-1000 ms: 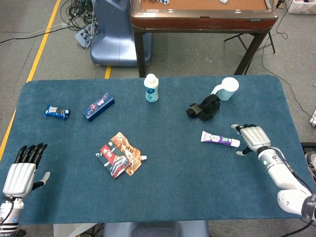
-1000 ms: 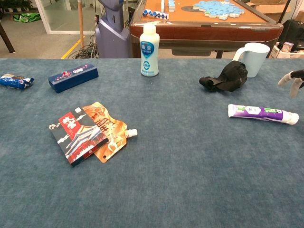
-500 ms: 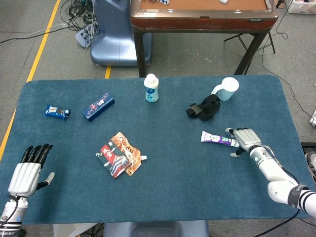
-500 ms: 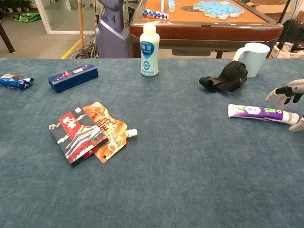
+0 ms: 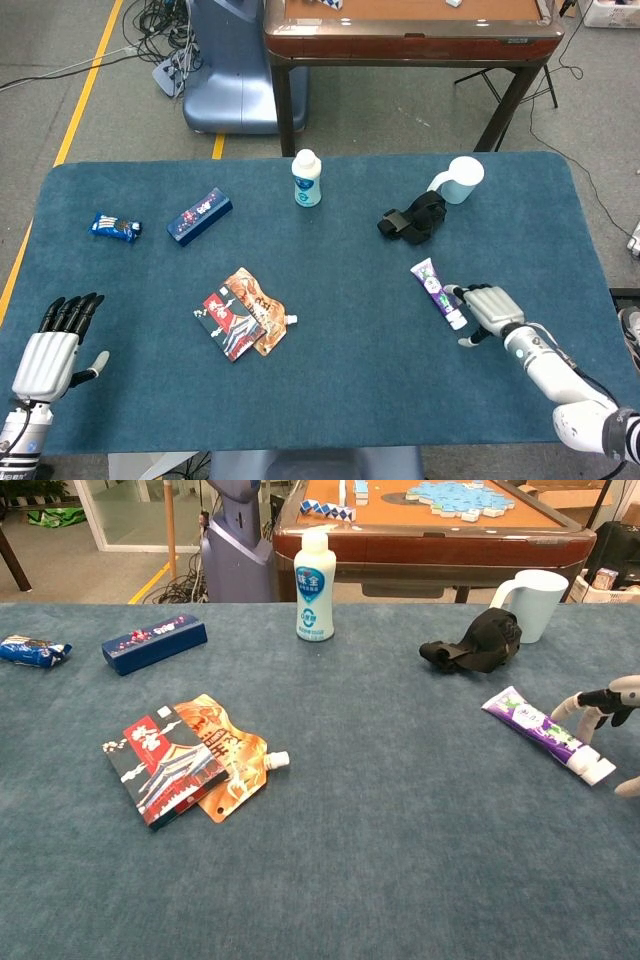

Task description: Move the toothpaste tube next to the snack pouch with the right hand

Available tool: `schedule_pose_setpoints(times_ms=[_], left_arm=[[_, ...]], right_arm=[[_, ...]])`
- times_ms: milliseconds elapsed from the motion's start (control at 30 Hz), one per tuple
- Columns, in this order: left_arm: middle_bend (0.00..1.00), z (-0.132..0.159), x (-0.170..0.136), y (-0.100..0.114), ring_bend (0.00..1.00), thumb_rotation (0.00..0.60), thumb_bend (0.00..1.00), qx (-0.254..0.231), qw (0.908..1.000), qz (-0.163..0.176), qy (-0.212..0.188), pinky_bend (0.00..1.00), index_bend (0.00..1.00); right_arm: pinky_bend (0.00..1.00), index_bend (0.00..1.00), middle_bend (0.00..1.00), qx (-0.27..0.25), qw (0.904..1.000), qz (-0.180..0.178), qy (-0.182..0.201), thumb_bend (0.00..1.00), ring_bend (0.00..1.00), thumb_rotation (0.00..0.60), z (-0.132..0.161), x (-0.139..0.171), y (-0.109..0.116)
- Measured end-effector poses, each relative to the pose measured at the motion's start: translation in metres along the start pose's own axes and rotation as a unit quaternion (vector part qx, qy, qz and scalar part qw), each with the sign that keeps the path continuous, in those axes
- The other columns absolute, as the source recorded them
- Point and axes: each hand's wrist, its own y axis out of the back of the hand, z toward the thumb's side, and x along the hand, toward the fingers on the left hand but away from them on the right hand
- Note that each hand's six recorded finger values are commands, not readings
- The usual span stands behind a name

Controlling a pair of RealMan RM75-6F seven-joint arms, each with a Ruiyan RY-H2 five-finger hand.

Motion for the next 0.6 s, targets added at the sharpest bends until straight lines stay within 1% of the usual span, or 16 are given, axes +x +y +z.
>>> schedule_pose_setpoints(times_ms=[100,200,267,433,600], left_arm=[[0.09,-0.001,-0.002,0.003,0.08,0.600,0.26,-0.003,1.0000,0.005,-0.001,0.03,0.07],[0.09,-0.004,-0.005,0.005,0.08,0.600,0.26,-0.005,0.9999,0.009,0.001,0.03,0.07],[0.09,-0.006,-0.007,0.006,0.08,0.600,0.26,-0.006,0.9999,0.009,0.004,0.03,0.07],[0.09,-0.008,-0.011,0.007,0.08,0.600,0.26,-0.007,0.9999,0.009,0.010,0.03,0.07],[0.09,-0.006,-0.013,0.008,0.08,0.600,0.26,-0.009,0.9999,0.010,0.010,0.03,0.07]], right_arm=[[0.18,0.15,0.30,0.002,0.9996,-0.009,0.025,0.05,0.18,0.600,0.016,0.014,-0.005],[0.18,0.14,0.30,0.008,0.9987,-0.031,0.039,0.05,0.18,0.600,0.025,0.027,0.000],[0.18,0.14,0.30,0.024,0.9976,-0.052,0.039,0.05,0.18,0.600,0.025,0.036,0.008],[0.18,0.15,0.30,0.061,0.9939,-0.086,0.030,0.05,0.18,0.600,0.023,0.043,0.025],[0.18,0.14,0.29,0.113,0.9848,-0.127,0.034,0.05,0.18,0.600,0.027,0.039,0.043]])
